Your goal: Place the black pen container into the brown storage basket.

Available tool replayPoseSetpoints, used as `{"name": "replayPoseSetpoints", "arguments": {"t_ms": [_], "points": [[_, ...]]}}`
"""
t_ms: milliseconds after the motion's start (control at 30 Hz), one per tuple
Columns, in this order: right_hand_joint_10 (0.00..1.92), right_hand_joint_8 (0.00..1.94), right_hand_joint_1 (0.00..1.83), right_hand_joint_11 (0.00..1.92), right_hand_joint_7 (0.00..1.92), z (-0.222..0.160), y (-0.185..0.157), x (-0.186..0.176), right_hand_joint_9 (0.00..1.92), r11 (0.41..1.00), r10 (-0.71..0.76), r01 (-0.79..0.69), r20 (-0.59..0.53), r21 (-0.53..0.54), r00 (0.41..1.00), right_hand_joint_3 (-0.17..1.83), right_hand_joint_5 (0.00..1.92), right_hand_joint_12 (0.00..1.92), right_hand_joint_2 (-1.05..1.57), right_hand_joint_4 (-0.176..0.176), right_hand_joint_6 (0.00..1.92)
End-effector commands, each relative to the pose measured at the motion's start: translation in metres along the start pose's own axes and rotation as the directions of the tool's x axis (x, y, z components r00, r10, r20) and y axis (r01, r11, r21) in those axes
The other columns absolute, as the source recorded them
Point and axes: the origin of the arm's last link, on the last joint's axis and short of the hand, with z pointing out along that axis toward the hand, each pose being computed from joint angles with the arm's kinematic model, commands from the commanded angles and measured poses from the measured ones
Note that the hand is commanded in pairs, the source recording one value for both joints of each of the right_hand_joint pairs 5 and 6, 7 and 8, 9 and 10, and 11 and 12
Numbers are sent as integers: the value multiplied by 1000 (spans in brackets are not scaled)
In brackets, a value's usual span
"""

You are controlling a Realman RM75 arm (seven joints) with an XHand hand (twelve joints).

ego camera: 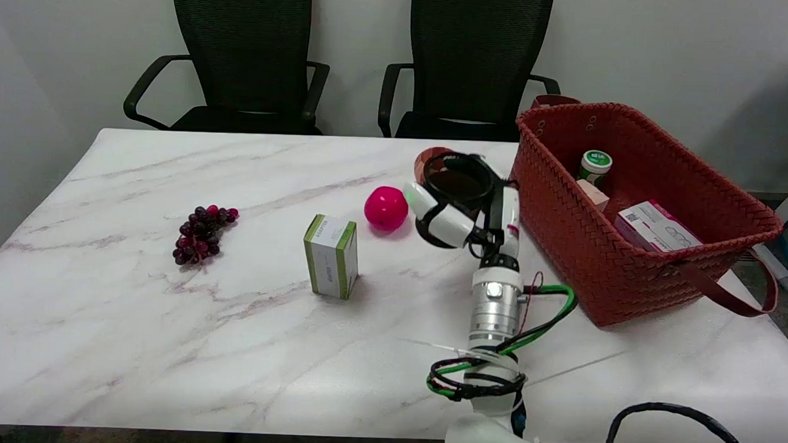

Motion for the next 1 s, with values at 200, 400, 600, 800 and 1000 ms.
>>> {"name": "replayPoseSetpoints", "arguments": {"t_ms": [200,400,600,800,1000], "points": [[1002,1262,1142,741,1262,67,-93,37,1002,938,-127,149,-91,313,988,594,1076,741,850,0,1076],[1026,1272,1150,747,1272,90,-115,59,1026,910,-169,208,-136,360,976,604,1044,747,831,0,1044],[1097,1298,1151,760,1298,109,-131,81,1097,878,-227,297,-220,376,949,629,1046,760,835,0,1046],[1115,1295,1177,771,1295,123,-137,104,1115,845,-310,408,-305,346,900,647,1012,771,808,0,1012],[1093,1286,1186,774,1286,128,-131,118,1093,800,-451,557,-389,221,803,662,993,774,784,0,993]]}}
